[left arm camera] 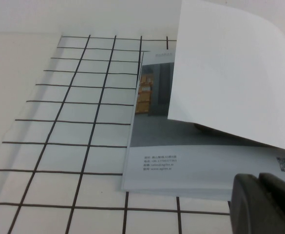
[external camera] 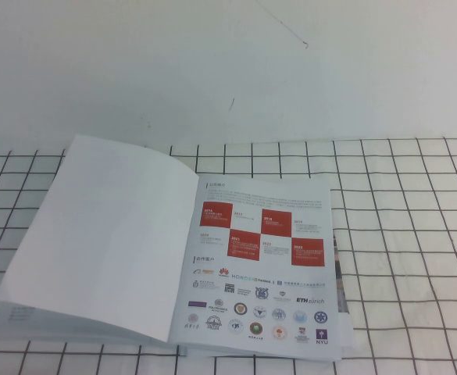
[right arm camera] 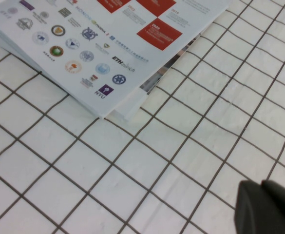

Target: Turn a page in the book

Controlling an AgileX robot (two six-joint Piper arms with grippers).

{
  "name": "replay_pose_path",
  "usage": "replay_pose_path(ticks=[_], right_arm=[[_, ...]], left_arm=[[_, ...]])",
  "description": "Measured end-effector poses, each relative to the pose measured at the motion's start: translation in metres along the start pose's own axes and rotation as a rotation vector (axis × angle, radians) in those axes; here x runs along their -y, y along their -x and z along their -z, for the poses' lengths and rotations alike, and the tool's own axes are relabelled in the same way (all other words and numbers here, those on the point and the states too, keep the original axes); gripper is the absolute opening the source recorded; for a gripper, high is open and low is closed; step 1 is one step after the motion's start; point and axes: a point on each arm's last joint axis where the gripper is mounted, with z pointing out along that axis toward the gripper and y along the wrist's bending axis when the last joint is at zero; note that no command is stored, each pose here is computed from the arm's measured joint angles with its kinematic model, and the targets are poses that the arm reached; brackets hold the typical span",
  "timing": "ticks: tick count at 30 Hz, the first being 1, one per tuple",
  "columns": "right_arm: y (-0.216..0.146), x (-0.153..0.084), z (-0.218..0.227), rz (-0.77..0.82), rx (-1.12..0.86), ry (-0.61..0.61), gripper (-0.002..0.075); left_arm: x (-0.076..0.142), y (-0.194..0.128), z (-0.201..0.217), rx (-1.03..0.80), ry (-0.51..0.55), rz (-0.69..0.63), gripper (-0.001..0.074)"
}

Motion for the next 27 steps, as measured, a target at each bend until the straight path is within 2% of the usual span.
replay_pose_path(ticks=[12, 17, 22, 27], right_arm=[[-0.001, 0.000, 0.002, 0.012, 0.016, -0.014, 0.0001], [-0.015, 0.003, 0.008, 0.031, 0.185, -0.154, 0.0001], [-0.056, 0.002, -0.016, -0.031, 0.340, -0.318, 0.0001], [-0.080, 0.005, -0.031, -0.178, 0.251, -0.399, 0.0001]], left_arm=[[0.000, 0.000, 0.000, 0.000, 0.000, 0.000, -0.0003], [0.000, 0.000, 0.000, 0.000, 0.000, 0.000, -0.0003], [0.000, 0.000, 0.000, 0.000, 0.000, -0.002, -0.0003], [0.000, 0.000, 0.000, 0.000, 0.000, -0.002, -0.0003]])
